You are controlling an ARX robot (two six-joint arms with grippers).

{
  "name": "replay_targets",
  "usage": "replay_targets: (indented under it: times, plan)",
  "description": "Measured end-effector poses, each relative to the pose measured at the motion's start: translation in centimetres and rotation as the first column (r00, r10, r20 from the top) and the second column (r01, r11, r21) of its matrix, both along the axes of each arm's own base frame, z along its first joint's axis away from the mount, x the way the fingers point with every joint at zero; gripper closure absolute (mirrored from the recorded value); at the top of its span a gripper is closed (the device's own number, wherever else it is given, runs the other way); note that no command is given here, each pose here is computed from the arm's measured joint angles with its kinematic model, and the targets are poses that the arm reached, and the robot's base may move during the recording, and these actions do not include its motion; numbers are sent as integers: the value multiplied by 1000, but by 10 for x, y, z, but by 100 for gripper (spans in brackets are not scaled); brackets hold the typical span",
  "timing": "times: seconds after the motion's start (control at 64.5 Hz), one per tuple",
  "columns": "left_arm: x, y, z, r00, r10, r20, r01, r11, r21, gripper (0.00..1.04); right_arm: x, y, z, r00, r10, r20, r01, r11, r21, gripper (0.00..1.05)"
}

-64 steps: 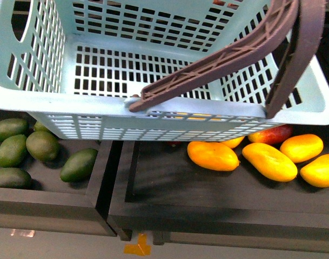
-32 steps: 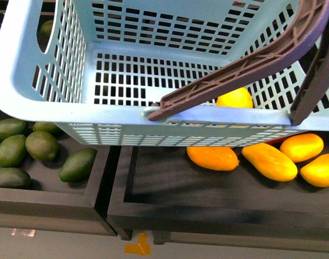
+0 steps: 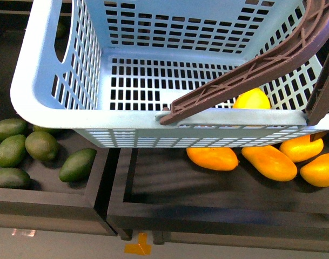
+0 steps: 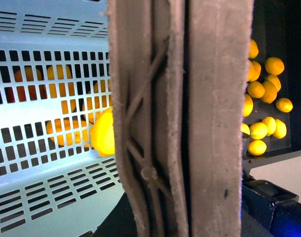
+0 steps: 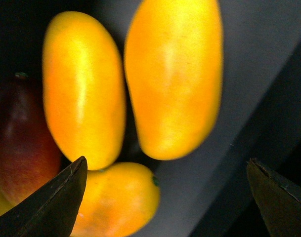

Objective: Pick lemon and mango into basket

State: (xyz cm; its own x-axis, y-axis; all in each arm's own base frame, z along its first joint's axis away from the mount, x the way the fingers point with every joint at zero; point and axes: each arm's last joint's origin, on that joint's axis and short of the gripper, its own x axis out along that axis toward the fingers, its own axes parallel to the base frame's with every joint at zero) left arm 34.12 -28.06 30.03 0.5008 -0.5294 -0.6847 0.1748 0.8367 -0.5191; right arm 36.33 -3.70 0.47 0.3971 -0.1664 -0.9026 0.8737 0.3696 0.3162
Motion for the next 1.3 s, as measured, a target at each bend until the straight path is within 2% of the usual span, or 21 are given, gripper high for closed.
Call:
replay_targets:
  times: [0.465, 0.822, 1.163, 1.302]
  plan:
    - [1, 1, 0, 1000, 8, 5, -8, 1000, 6, 89, 43, 11, -10, 999, -30, 32, 28, 999, 40, 9]
    - [1, 1, 0, 1000, 8, 5, -8, 1000, 6, 89, 50, 11, -33, 999, -34, 3, 34, 999, 43, 9]
    - [1, 1, 0, 1000, 7, 4, -7, 1000, 5, 89, 56, -2, -46, 998, -66, -6, 66, 997, 39, 9]
    - [1, 1, 0, 1000, 5, 3, -5, 1000, 4, 89, 56, -6, -48, 997, -72, -12, 72, 997, 37, 26]
